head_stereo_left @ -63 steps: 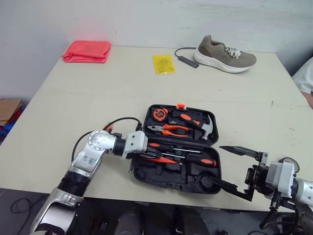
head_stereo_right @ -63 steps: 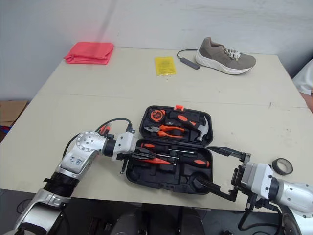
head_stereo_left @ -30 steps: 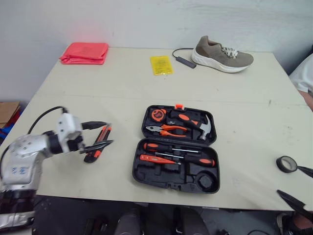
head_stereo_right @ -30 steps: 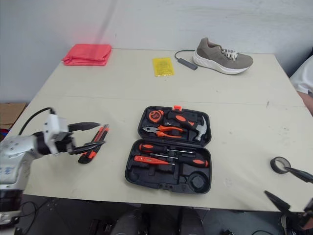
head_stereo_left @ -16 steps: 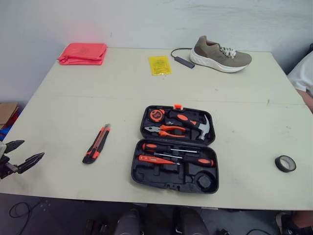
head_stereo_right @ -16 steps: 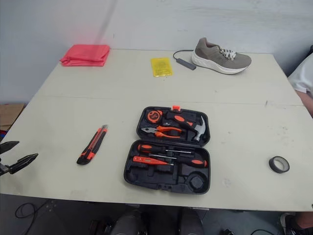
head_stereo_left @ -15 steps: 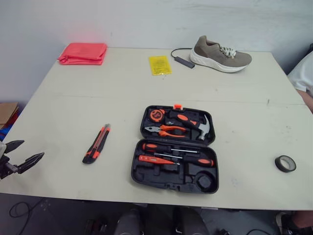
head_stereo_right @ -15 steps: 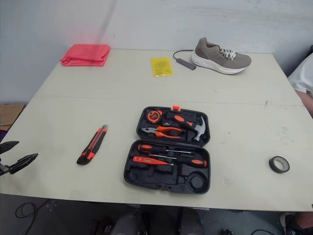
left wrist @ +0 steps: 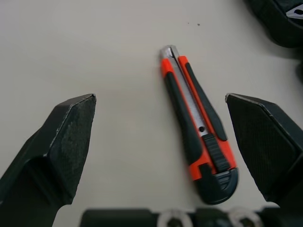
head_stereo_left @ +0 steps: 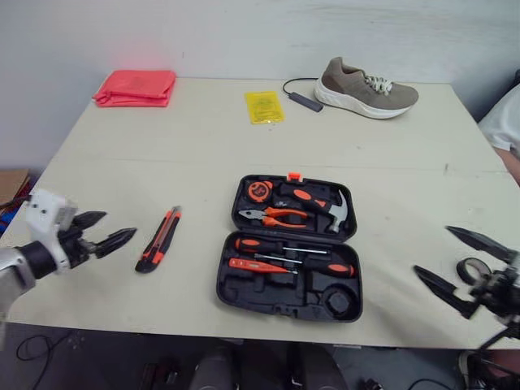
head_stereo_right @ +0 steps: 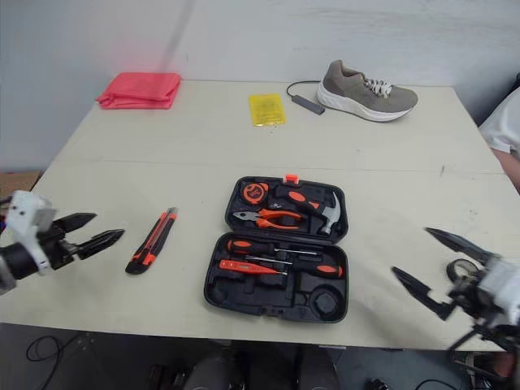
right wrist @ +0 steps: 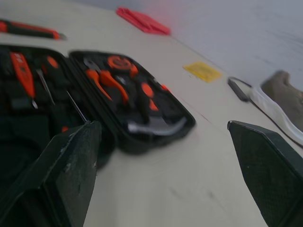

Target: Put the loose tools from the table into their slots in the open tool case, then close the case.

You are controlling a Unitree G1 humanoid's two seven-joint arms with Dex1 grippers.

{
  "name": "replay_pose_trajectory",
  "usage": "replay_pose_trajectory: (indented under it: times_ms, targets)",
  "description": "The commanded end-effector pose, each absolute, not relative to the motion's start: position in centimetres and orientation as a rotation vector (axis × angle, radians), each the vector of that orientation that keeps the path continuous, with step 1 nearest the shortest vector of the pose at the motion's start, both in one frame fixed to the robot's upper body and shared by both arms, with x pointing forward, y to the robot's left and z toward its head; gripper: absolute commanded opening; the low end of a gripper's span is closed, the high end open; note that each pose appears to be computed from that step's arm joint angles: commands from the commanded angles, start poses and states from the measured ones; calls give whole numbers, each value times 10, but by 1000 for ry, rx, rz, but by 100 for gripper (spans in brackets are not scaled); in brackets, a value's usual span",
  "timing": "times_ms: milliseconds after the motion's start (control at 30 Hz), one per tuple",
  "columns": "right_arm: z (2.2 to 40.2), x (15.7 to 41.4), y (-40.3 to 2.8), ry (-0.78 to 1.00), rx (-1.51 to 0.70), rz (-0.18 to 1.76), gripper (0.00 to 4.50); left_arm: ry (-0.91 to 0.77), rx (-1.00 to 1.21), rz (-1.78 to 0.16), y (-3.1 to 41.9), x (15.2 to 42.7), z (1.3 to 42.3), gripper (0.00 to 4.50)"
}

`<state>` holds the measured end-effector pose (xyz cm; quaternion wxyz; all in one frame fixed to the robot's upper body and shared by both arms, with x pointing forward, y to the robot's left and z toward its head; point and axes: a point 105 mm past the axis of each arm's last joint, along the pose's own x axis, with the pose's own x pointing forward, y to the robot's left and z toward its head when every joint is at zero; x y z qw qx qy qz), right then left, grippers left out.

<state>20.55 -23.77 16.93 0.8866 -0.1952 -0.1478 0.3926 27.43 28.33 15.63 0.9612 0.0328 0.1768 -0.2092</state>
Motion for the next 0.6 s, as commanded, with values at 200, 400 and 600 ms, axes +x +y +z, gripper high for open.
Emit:
replay_pose_trajectory:
  times_ms: [200,400,600]
  targets:
    - [187,207,-178,-459,-347,1034,450,510,85,-288,250,275,134,444]
    - [181,208,-172,-447,-348,1082,450,526,110,-203,248,289,121,444]
    - [180,206,-173,-435,-351,1092,450,626,110,-253,234,287,97,444]
